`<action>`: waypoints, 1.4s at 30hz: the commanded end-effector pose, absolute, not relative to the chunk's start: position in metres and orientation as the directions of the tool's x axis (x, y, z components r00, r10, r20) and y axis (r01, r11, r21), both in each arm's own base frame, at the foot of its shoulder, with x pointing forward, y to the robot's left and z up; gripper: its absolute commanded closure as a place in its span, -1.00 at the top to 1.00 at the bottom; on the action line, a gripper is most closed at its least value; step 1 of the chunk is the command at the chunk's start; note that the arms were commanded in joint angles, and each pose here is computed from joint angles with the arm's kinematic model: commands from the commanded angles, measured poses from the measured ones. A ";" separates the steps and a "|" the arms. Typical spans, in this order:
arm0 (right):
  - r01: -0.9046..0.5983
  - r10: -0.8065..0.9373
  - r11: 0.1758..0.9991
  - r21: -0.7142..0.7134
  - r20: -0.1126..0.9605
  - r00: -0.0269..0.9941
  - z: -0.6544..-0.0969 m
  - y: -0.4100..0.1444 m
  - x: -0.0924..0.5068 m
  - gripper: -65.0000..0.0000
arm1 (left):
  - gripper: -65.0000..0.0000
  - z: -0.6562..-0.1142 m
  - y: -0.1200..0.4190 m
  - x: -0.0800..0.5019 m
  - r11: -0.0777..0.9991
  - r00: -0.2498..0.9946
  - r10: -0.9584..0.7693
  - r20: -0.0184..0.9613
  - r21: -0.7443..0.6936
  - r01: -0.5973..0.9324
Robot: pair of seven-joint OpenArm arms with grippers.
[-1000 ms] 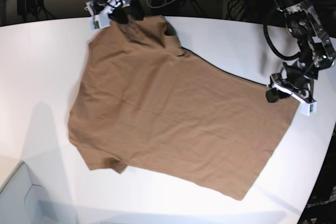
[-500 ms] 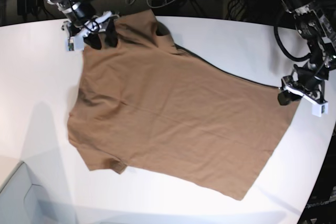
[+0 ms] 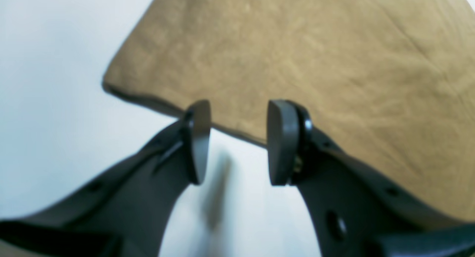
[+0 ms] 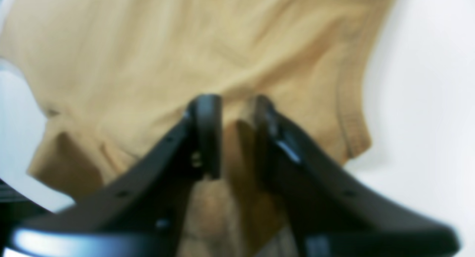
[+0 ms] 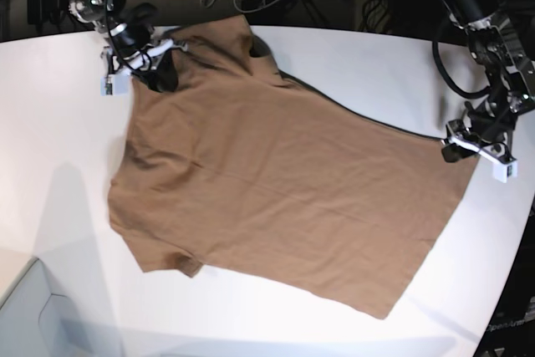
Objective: Layout the t-shirt on the table in an organized manner, then fold the t-shirt properly
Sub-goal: 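Drag the shirt's shoulder corner with the right gripper away from the left gripper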
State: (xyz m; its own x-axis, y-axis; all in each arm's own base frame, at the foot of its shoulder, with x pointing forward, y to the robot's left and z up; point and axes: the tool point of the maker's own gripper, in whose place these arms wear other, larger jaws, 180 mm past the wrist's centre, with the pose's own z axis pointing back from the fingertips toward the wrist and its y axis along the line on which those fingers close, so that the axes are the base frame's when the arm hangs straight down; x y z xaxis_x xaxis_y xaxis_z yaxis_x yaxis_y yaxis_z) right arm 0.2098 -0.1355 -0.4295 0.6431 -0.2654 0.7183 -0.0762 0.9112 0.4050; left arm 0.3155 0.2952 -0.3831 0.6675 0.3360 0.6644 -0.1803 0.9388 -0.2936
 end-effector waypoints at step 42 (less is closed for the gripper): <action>0.030 -0.222 0.969 0.246 0.808 0.546 -0.408 -0.273 0.295 -0.51 | -0.23 -0.364 0.285 0.286 0.963 0.651 0.263 0.713 -0.232 -0.135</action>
